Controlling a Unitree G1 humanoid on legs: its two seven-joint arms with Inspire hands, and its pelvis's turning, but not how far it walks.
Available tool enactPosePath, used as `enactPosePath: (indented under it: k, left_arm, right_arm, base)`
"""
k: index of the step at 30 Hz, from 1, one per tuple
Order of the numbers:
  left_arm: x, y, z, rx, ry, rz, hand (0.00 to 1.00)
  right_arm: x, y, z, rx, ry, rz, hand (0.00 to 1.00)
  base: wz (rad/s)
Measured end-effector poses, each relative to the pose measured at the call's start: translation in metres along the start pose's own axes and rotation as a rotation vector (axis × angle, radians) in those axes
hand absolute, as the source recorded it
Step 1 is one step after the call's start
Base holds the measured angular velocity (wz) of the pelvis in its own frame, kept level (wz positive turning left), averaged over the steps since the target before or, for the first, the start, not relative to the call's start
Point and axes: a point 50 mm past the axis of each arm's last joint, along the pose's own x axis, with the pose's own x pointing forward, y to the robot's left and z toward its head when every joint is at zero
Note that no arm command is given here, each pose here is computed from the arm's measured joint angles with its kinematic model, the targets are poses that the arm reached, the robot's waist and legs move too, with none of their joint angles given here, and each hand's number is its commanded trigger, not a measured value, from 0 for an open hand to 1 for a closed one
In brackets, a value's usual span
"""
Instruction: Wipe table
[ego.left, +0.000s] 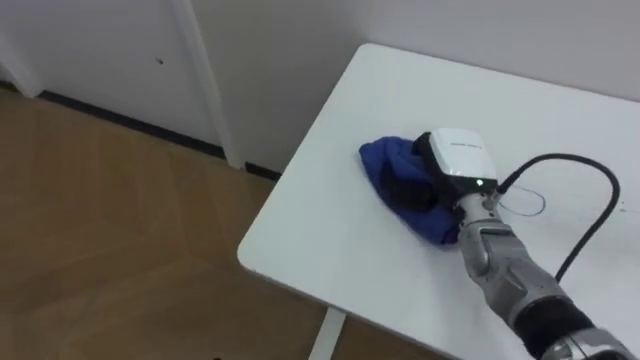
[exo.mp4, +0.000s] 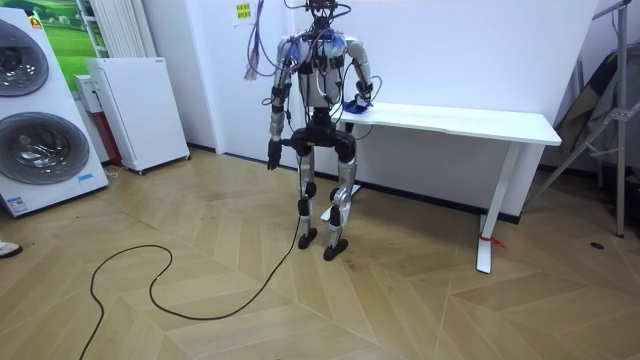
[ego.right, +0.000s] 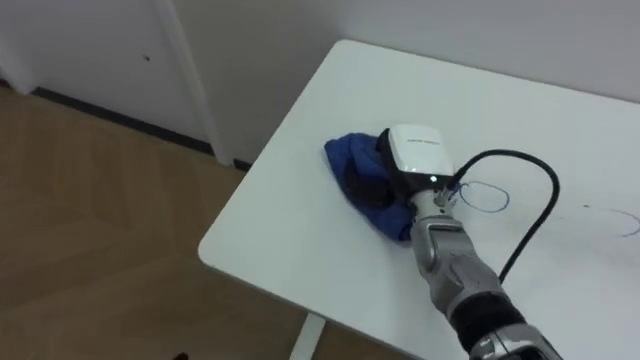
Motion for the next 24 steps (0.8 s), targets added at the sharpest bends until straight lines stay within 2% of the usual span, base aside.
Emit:
enactPosePath:
  k: [4,7,10,12,15,20,24]
  left_arm:
    - [0.000,0.003,-0.004,-0.008,0.009,0.018,0.00]
    - [-0.002,0.009,-0.008,-0.049,0.010,0.054,0.00]
    - [-0.004,0.016,-0.018,-0.085,0.033,0.086,0.00]
    - [-0.006,0.022,-0.026,-0.141,0.049,0.120,0.00]
    - [-0.008,0.024,-0.034,-0.163,0.059,0.137,0.00]
    - [-0.007,0.024,-0.031,-0.163,0.054,0.126,0.00]
    - [-0.006,0.018,-0.032,-0.147,0.070,0.087,0.00]
  right_arm:
    - [-0.008,-0.004,-0.036,0.063,0.147,-0.069,1.00]
    - [-0.023,-0.009,-0.077,0.079,0.297,-0.104,1.00]
    - [-0.047,-0.011,-0.114,0.097,0.457,-0.121,1.00]
    - [-0.072,-0.010,-0.141,0.110,0.574,-0.127,1.00]
    - [-0.087,-0.015,-0.161,0.100,0.655,-0.128,1.00]
    - [-0.090,-0.022,-0.171,0.086,0.692,-0.114,1.00]
    - [-0.071,-0.027,-0.161,0.064,0.667,-0.077,1.00]
  base:
    - [0.30]
    - [0.26]
    - [0.05]
    - [0.13]
    - [-0.11]
    - [-0.15]
    - [-0.17]
